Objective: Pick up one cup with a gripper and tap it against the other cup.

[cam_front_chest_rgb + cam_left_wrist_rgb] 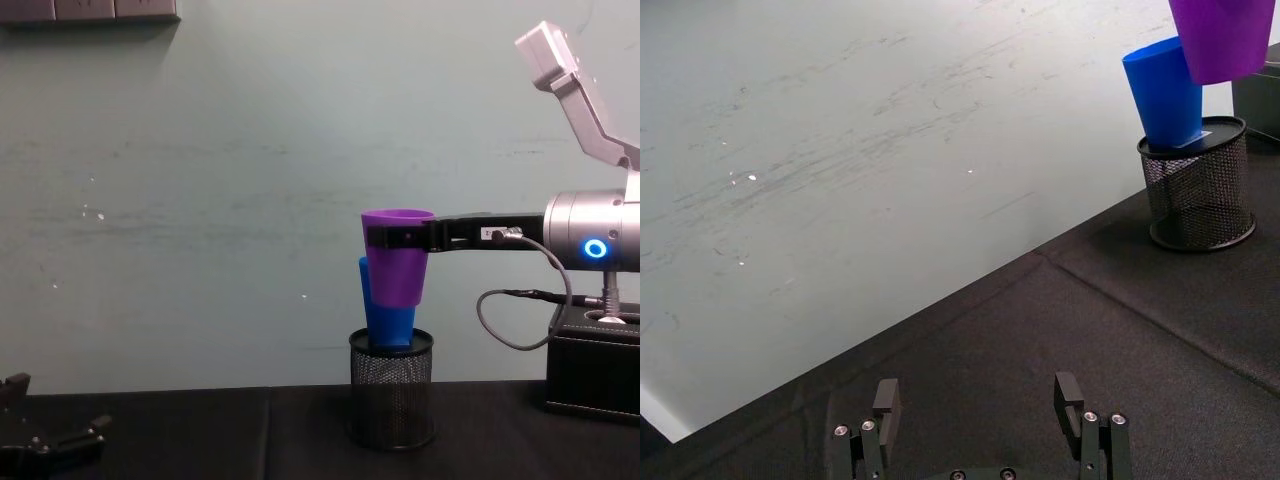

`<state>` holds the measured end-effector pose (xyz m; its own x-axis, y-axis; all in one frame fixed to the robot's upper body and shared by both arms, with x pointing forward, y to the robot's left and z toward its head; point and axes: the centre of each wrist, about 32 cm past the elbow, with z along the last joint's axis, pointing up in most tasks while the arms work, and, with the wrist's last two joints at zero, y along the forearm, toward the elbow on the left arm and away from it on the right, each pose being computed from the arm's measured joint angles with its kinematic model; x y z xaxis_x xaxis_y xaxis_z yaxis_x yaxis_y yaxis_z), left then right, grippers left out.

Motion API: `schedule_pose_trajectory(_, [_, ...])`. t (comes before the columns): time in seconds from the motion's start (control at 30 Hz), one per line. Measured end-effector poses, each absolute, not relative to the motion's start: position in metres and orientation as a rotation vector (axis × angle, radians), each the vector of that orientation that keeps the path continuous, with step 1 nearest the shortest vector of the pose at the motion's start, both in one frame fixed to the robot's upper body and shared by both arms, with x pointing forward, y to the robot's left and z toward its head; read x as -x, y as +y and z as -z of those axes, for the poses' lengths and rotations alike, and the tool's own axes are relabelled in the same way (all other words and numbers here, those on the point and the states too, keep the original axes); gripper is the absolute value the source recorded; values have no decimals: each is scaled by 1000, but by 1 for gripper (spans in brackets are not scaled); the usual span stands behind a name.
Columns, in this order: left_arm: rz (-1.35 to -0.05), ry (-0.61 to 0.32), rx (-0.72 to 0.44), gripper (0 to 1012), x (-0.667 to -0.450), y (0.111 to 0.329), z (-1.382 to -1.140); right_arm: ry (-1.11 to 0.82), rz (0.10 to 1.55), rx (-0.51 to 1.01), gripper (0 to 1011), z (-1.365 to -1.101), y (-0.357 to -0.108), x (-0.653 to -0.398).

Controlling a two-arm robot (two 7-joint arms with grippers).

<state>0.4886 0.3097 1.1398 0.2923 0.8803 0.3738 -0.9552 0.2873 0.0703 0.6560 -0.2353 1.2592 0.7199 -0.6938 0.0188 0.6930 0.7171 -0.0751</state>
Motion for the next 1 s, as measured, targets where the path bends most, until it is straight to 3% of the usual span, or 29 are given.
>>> schedule_pose_trajectory(1.0, [-1248, -285, -304, 1011, -489, 310, -1140, -15, 790, 104, 729, -1263, -234, -658])
